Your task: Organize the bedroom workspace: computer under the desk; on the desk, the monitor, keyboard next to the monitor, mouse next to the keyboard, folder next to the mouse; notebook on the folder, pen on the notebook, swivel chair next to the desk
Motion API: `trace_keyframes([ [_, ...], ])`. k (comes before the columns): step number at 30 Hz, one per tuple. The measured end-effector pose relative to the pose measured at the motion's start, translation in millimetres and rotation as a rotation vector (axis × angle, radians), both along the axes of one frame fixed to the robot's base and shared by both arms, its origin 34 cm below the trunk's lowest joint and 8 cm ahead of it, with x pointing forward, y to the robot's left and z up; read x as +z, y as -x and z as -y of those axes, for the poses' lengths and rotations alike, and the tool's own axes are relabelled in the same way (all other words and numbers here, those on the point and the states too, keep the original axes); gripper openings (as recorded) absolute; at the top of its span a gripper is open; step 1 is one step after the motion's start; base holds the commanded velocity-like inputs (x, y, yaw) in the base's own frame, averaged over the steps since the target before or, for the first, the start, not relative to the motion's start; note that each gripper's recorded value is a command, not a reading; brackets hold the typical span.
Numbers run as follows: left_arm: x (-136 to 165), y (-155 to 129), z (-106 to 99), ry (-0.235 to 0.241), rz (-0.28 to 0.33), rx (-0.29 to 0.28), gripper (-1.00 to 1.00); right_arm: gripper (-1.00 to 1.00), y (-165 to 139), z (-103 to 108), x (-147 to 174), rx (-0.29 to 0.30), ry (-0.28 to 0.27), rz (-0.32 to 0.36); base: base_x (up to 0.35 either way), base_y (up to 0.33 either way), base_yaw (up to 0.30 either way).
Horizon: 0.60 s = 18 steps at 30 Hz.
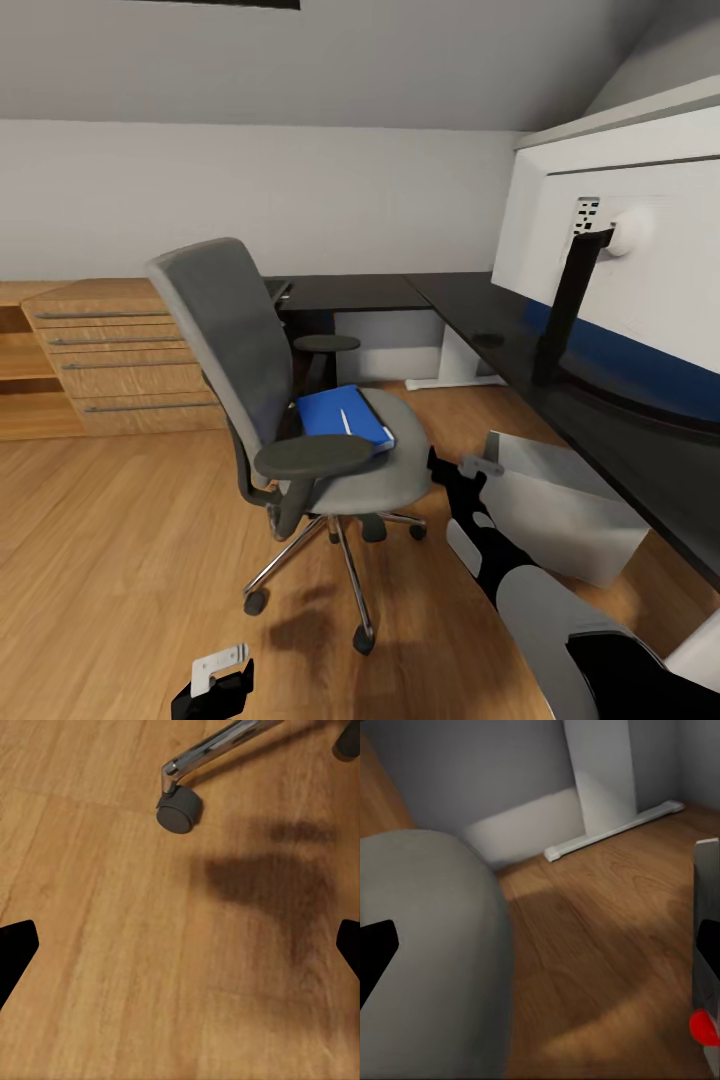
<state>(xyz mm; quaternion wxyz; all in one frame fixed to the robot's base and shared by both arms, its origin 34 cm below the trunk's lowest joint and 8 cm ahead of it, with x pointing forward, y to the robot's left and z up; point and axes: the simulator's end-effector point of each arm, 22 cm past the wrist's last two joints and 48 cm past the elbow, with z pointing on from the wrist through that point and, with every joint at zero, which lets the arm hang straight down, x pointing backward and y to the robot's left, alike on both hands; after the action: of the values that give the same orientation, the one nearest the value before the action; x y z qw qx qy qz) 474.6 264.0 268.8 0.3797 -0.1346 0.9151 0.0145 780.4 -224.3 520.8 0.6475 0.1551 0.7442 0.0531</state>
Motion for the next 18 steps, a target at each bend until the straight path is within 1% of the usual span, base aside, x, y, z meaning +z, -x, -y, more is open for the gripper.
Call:
trace_keyframes([
  [3, 0, 0, 0, 0.000, 0.000, -0.001, 1.00, 1.00, 1, 1, -4, -0.004, -0.022, -0.017, 0.000, 0.002, 0.000],
  [8, 0, 0, 4, 0.000, 0.000, -0.011, 1.00, 1.00, 0, 5, -7, -0.004, -0.067, -0.021, 0.000, 0.000, 0.000],
  [11, 0, -1, 5, 0.000, 0.001, -0.014, 1.00, 1.00, 0, 9, -8, -0.007, -0.076, -0.023, 0.023, 0.000, 0.000],
  [14, 0, -1, 6, 0.000, 0.001, -0.016, 1.00, 1.00, 1, 11, -10, -0.005, -0.084, -0.035, 0.155, 0.000, 0.000],
  [18, 1, -1, 6, 0.001, 0.001, -0.017, 1.00, 1.00, 1, 10, -14, 0.001, -0.089, -0.053, 0.264, 0.000, 0.000],
])
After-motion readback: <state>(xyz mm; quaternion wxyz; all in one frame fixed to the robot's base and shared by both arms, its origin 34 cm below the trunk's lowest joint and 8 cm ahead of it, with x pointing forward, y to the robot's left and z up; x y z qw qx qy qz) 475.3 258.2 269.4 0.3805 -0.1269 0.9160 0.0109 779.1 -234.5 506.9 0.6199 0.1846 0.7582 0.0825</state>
